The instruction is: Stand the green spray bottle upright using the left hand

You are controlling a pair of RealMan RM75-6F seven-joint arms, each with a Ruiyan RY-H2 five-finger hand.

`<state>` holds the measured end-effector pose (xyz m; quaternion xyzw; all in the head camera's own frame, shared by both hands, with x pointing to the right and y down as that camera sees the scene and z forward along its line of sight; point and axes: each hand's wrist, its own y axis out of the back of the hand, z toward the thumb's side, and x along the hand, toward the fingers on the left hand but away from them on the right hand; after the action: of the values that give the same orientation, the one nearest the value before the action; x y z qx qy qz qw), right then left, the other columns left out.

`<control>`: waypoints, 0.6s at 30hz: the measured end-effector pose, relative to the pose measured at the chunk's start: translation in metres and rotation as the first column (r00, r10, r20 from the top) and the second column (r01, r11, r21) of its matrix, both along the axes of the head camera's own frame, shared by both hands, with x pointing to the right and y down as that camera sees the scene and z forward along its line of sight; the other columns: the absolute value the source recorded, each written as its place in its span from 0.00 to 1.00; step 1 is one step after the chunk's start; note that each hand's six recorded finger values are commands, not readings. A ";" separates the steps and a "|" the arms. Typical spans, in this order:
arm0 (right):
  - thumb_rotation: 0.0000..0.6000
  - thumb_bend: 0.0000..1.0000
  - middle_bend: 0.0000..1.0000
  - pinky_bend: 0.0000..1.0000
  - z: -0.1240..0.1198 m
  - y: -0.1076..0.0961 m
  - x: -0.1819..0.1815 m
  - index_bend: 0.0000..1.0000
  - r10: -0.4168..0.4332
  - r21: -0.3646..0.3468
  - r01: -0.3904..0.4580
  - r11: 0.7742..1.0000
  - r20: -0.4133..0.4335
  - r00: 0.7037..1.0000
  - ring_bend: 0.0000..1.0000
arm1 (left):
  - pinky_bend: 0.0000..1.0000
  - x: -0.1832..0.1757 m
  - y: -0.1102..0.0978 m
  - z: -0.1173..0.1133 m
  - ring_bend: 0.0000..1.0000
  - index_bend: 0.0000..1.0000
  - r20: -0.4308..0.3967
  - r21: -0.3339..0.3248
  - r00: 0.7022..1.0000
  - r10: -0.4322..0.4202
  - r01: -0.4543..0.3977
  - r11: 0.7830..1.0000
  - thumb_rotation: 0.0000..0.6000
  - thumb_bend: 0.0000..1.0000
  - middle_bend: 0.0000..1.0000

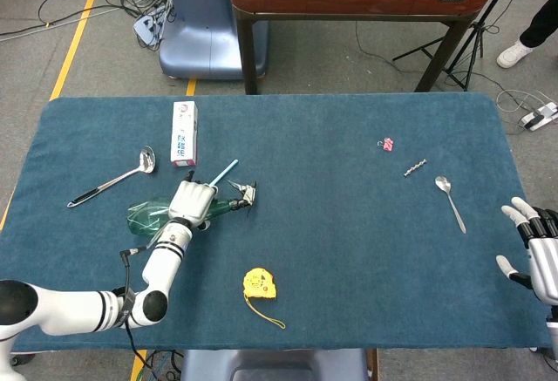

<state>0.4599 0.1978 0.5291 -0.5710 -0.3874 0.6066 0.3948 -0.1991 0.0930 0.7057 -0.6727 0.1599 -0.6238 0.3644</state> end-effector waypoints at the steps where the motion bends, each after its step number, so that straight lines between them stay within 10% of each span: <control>1: 1.00 0.18 0.14 0.14 0.000 0.000 0.000 0.20 0.000 0.000 0.000 1.000 0.000 1.000 0.12 | 0.07 -0.001 -0.001 -0.003 0.32 0.51 -0.022 -0.001 1.000 -0.017 0.017 1.000 1.00 0.25 0.53; 8: 1.00 0.18 0.14 0.14 0.001 -0.001 -0.003 0.20 -0.008 0.001 0.008 1.000 0.007 1.000 0.12 | 0.09 -0.015 -0.013 -0.034 0.33 0.50 -0.261 -0.036 0.948 -0.184 0.181 0.983 1.00 0.26 0.53; 18: 1.00 0.18 0.14 0.14 0.001 0.000 -0.005 0.20 -0.010 0.002 0.010 1.000 0.013 1.000 0.12 | 0.09 -0.026 -0.021 -0.073 0.31 0.46 -0.630 -0.153 0.691 -0.355 0.338 0.929 1.00 0.25 0.52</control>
<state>0.4549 0.1976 0.5300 -0.5765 -0.3879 0.6005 0.3957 -0.2255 0.0719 0.6329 -0.8083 0.3916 -0.4118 0.1538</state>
